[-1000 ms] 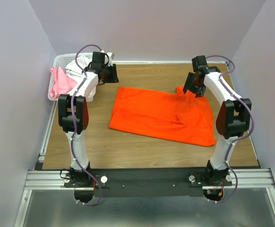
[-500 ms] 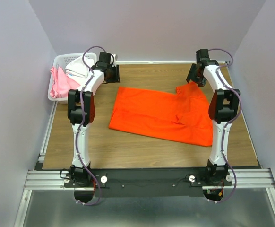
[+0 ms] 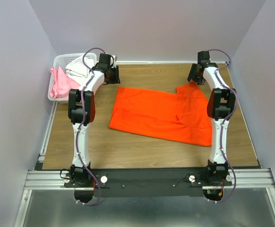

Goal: Fold and stack the t-shirts
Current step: Fold the tshirt

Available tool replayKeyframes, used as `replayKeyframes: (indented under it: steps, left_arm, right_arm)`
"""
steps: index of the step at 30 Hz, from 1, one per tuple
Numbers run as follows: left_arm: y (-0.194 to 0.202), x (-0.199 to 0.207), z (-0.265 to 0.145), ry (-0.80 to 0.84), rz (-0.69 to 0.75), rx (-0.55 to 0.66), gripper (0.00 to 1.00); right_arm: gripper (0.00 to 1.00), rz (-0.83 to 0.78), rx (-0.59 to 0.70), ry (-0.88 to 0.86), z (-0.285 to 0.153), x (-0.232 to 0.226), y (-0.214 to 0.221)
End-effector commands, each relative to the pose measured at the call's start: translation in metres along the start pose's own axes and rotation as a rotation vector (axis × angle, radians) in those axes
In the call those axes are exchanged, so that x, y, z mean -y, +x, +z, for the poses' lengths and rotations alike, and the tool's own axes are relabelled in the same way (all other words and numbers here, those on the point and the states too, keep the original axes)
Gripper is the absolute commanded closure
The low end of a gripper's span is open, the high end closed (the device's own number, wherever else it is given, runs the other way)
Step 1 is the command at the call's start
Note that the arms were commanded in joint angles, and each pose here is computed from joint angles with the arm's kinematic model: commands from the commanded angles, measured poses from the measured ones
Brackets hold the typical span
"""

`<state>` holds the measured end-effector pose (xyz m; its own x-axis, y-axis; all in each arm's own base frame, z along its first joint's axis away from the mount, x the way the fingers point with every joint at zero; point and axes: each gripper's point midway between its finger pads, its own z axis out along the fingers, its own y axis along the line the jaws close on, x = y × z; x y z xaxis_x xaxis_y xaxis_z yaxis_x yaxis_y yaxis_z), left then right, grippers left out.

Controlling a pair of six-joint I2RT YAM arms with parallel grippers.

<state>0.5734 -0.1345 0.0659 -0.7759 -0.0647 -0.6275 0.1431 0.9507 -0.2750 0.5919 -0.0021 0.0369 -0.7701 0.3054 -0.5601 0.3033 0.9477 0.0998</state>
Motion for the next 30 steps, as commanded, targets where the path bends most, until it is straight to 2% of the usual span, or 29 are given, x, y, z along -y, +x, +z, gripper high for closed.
replayKeyframes:
  steps: [1,9,12,17,21,30]
  left_arm:
    - [0.001,-0.005,0.008,-0.018,-0.01,0.003,0.55]
    - [0.003,-0.008,0.012,-0.033,-0.021,-0.001,0.56]
    - [0.003,-0.01,0.016,-0.042,-0.028,0.001,0.56]
    - [0.003,-0.013,0.021,-0.055,-0.048,0.006,0.56]
    - [0.001,-0.013,0.026,-0.052,-0.06,0.013,0.56]
    - [0.011,-0.01,0.026,-0.048,-0.069,-0.008,0.55]
  right_arm:
    - [0.36,-0.033,0.037,-0.052,0.011,-0.011,-0.01]
    - [0.48,-0.051,0.005,-0.032,0.02,-0.004,0.005]
    - [0.62,-0.06,-0.01,-0.022,0.02,-0.001,0.011]
    - [0.76,-0.058,-0.026,-0.011,0.018,0.002,0.019]
    - [0.79,-0.053,-0.038,-0.009,0.016,0.004,0.024]
    - [0.79,-0.051,-0.044,-0.007,0.015,0.005,0.026]
